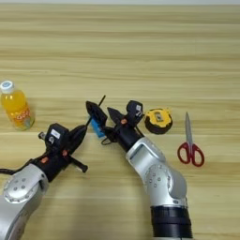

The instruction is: Move the objects on the table

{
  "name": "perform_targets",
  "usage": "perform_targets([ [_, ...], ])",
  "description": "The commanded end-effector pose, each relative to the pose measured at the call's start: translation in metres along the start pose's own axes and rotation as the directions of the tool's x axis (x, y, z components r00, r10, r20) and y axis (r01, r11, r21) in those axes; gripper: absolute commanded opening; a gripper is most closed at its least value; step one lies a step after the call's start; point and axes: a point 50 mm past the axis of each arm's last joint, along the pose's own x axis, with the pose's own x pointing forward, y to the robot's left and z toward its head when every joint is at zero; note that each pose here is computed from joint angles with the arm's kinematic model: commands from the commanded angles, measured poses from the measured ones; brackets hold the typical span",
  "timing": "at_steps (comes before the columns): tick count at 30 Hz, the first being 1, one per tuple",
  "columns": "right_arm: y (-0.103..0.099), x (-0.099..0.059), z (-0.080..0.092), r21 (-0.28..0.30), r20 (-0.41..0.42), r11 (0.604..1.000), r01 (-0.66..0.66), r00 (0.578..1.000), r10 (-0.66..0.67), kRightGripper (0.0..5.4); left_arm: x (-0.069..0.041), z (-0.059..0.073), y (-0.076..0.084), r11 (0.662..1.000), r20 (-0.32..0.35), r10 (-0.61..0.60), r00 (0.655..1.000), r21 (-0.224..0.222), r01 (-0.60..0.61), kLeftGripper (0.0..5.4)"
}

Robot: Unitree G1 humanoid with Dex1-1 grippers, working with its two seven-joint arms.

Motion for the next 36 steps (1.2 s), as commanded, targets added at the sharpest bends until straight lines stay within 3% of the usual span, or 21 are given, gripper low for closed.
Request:
perform_targets([
  [1, 0.001, 0.0036, 0.0006, 0.008, -0.001, 1.0, -0.006, 1.0, 0.006, 5.4, 0.0012, 0.0021, -0.0052, 0.999, 0.021, -0.032, 0.999, -0.003, 0.032, 0.02],
  [9, 0.0017, 0.0046, 0.0, 0.011, -0.003, 1.0, -0.009, 1.0, 0.009, 5.4, 0.0012, -0.0043, -0.0105, 0.998, 0.003, -0.056, 0.998, -0.011, 0.056, 0.02],
  [36, 0.0065, 0.0039, -0.0018, 0.037, -0.016, 0.999, -0.037, 0.999, 0.037, 2.43, 0.0014, -0.0059, -0.0096, 0.999, 0.001, -0.046, 0.999, -0.011, 0.046, 0.02],
])
